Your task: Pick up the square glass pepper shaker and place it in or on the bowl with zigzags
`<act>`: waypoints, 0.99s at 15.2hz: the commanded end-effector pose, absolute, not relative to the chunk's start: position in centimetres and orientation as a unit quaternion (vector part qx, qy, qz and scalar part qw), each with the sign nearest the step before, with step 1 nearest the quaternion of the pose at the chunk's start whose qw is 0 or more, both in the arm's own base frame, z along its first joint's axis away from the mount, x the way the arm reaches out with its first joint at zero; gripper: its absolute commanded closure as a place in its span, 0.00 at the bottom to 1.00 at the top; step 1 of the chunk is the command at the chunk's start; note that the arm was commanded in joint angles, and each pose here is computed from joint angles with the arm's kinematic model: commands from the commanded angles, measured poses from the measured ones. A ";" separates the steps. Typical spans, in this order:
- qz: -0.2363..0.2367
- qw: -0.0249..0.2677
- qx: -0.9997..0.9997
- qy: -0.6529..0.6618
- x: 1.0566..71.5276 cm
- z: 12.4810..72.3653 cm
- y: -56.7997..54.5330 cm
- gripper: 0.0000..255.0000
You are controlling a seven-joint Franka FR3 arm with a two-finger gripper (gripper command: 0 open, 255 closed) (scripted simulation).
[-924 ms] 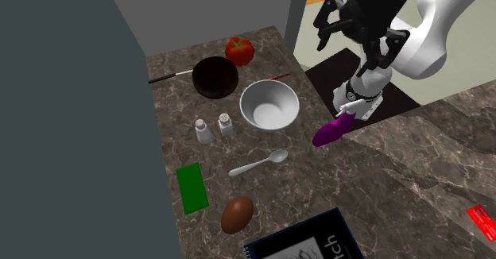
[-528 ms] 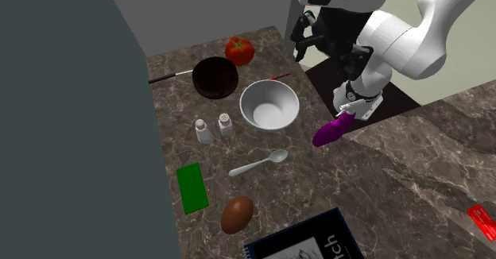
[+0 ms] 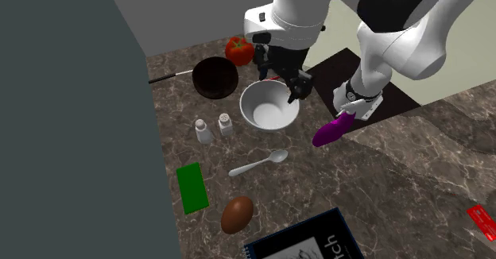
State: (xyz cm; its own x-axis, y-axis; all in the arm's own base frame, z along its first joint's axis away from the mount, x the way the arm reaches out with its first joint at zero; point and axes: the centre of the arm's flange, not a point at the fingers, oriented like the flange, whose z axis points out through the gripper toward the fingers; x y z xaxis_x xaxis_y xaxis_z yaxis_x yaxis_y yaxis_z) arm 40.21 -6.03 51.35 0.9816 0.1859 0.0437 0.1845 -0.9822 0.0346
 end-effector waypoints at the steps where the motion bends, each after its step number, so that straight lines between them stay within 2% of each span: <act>1: 0.025 0.016 0.995 0.095 41.6 49.4 -7.3 0.00; 15: 0.032 0.022 0.994 0.102 50.9 38.0 -14.6 0.00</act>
State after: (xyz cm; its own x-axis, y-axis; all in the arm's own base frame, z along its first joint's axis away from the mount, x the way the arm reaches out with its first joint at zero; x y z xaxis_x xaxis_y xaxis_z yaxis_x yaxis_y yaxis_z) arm 50.65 -14.44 38.48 0.9773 0.2038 0.0577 0.2011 -0.9783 0.0490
